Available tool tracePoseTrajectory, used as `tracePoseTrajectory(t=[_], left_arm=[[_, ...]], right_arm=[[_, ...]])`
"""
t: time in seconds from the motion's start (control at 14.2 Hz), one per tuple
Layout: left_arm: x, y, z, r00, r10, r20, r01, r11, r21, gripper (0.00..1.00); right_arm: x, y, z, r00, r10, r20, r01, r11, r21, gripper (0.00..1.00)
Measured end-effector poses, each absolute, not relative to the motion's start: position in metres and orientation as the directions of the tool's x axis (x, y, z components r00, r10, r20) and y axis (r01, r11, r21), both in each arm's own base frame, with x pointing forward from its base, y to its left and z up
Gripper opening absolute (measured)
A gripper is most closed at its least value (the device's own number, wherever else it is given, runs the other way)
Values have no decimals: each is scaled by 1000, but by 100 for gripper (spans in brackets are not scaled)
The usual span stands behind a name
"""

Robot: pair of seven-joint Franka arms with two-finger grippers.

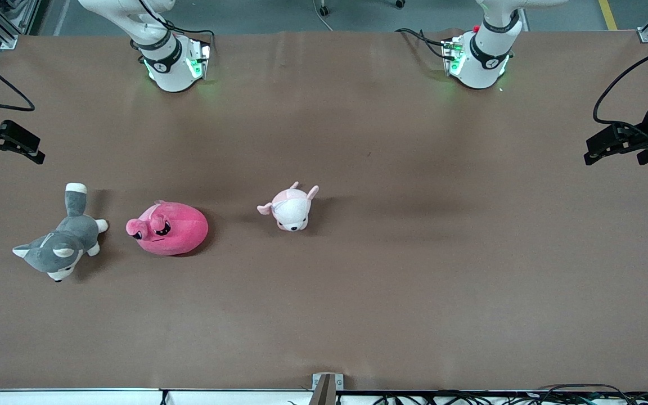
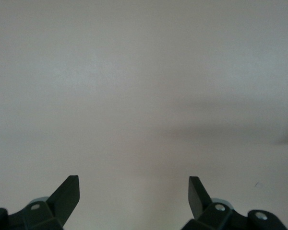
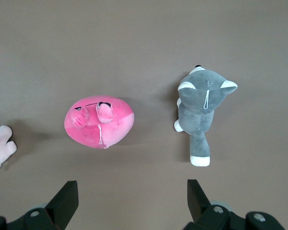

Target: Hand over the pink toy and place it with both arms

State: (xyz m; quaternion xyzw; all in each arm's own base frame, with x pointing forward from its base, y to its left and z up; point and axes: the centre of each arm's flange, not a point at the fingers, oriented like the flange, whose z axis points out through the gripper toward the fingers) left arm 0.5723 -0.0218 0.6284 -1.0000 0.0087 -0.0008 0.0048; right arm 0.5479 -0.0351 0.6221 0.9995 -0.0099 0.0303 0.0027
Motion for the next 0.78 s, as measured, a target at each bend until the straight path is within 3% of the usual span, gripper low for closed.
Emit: tracePoseTrajectory(t=[0.78], left_arm=[[567,-10,642,999,-27,26,-28,-999,26,100]], right_arm=[[547,-35,625,997,-20,71,-20,-1000,5,100]])
